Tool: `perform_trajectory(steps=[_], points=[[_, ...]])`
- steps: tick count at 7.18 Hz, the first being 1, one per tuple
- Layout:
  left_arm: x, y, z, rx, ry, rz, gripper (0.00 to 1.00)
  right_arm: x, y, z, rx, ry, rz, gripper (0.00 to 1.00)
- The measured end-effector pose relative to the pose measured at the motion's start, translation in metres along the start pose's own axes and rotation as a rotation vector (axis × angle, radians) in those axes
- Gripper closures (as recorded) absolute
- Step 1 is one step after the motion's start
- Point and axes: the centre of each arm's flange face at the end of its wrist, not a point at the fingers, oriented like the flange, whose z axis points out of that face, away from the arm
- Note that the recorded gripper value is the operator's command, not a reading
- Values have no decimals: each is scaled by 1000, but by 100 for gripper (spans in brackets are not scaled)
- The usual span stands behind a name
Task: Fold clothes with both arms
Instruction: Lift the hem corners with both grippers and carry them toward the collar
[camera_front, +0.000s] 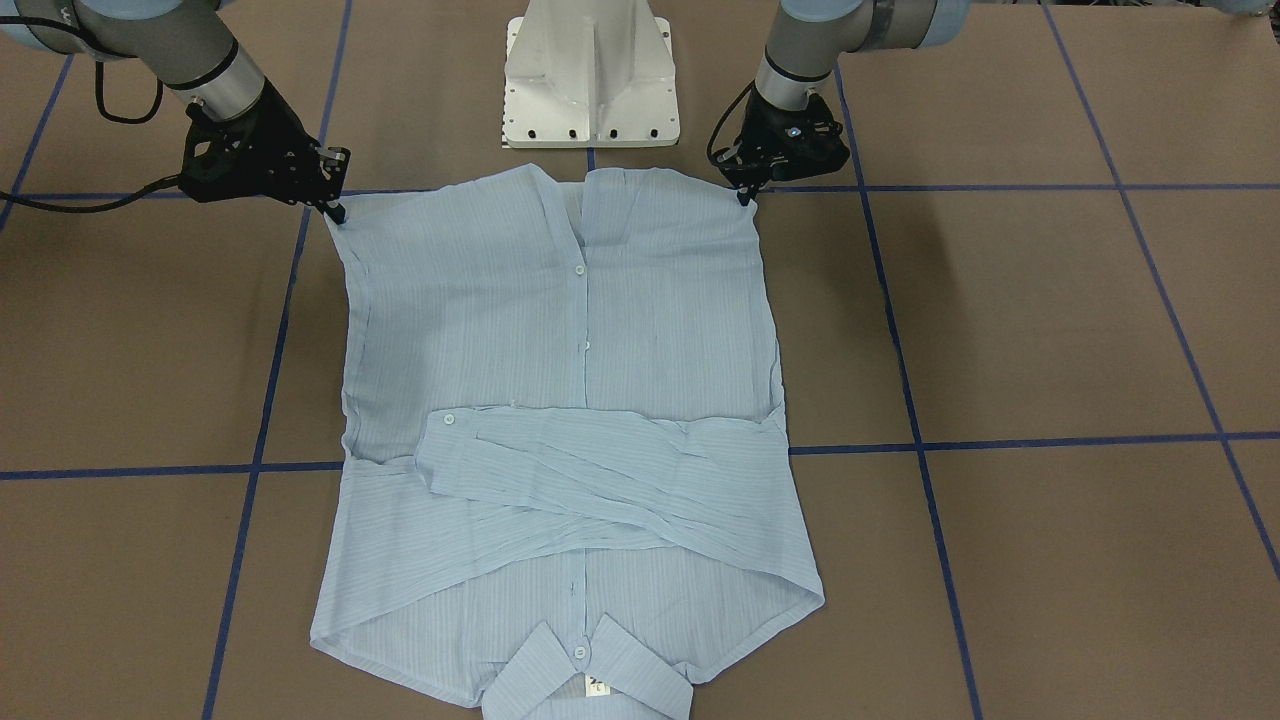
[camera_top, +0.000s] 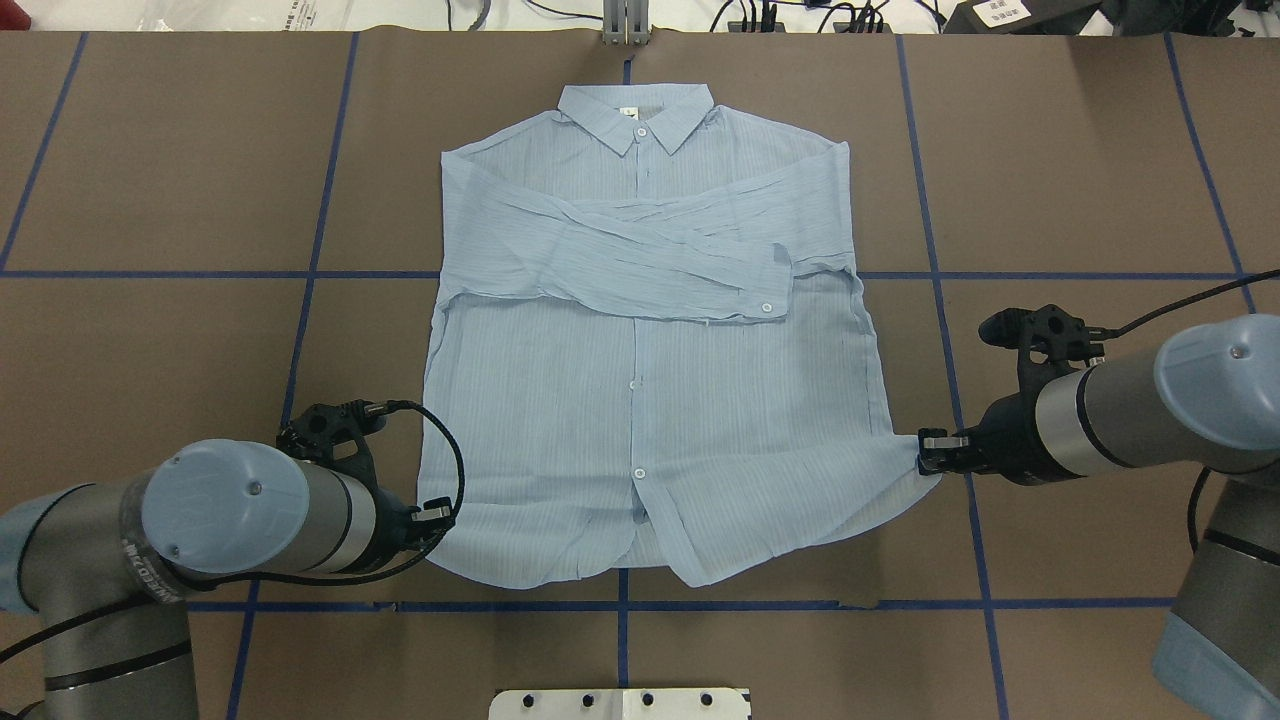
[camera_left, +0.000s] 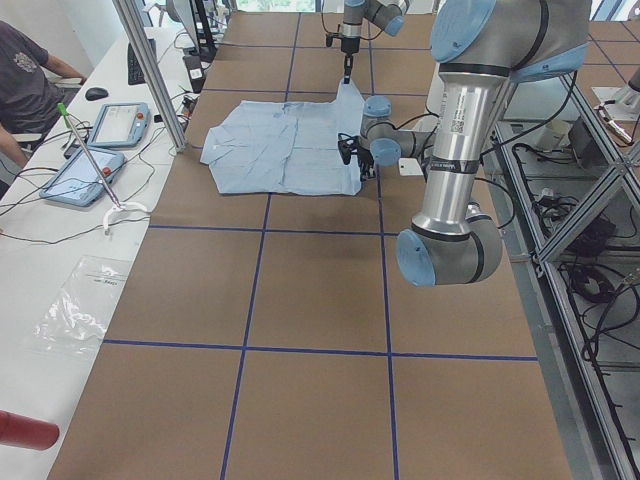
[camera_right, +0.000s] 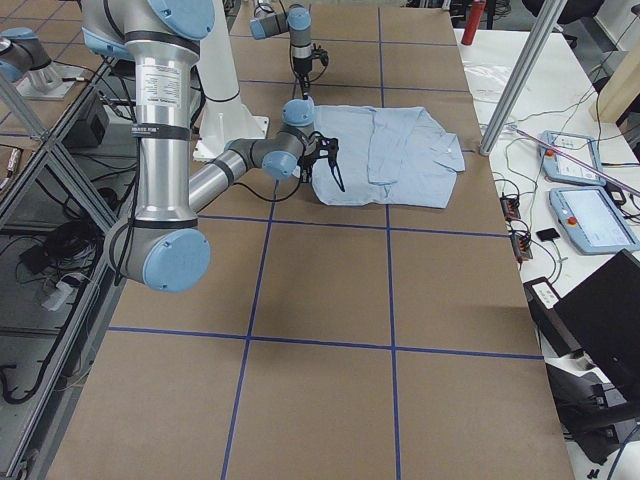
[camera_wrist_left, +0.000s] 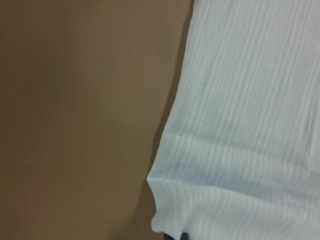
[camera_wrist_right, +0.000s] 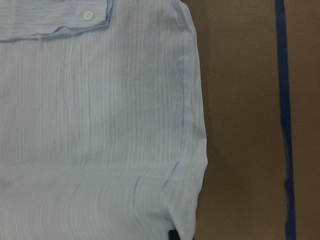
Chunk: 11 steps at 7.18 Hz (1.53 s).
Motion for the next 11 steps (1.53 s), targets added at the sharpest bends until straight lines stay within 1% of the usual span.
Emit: perform_trajectory(steps=[2,4,6,7,8,9,11], points=[[-9,2,-19,-18,20,4,100,1,-2,-2,-3,-2,4,100],[-10,2,-26,-24,31,4,100,2,-5,-5,-2,-7,8,100],[-4,1,-30,-22,48,3,100,-2,-22,-22,0,-43,27,100],[1,-5,-35,-12,62,-2,100,-6,-32,-31,10,-62,35,100],[7,-17,-44,8,83,-8,100,-11,-42,-37,25,-75,40,100],[11,-37,-56,37,103,-9,100,-16,-56,-40,46,-83,48,100],[10,-87,-87,82,137,18,100,-16,-91,-41,78,-85,79,100]])
